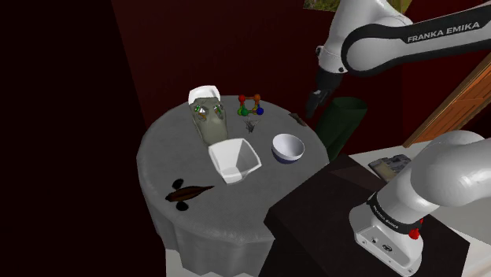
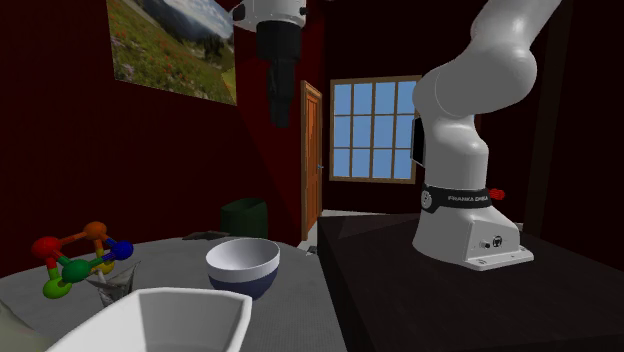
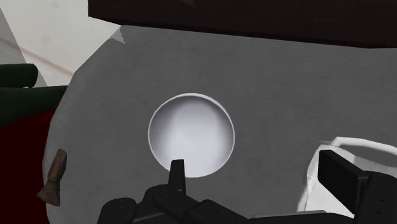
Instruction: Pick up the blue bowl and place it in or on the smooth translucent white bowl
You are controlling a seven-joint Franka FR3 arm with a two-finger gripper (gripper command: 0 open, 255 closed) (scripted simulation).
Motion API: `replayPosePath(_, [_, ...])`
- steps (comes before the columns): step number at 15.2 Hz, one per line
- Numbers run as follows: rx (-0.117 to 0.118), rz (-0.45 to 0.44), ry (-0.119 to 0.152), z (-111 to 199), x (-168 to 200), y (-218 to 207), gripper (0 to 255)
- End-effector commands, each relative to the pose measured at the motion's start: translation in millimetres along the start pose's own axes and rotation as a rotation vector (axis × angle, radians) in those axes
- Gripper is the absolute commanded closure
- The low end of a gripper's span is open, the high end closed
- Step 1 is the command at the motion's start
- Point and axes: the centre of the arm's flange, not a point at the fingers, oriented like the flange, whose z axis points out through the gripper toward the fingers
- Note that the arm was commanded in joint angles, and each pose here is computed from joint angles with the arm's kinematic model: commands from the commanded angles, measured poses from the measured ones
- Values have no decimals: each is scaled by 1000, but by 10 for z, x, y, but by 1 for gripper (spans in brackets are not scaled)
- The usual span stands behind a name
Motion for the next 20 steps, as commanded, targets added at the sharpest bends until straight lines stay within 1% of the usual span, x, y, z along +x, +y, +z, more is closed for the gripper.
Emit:
replayPosePath(1, [3,2,4,271,47,-1,0])
replayPosePath(18, [28,18,17,2417,600,-290,0])
replayPosePath(20, [28,19,17,2547,621,-302,0])
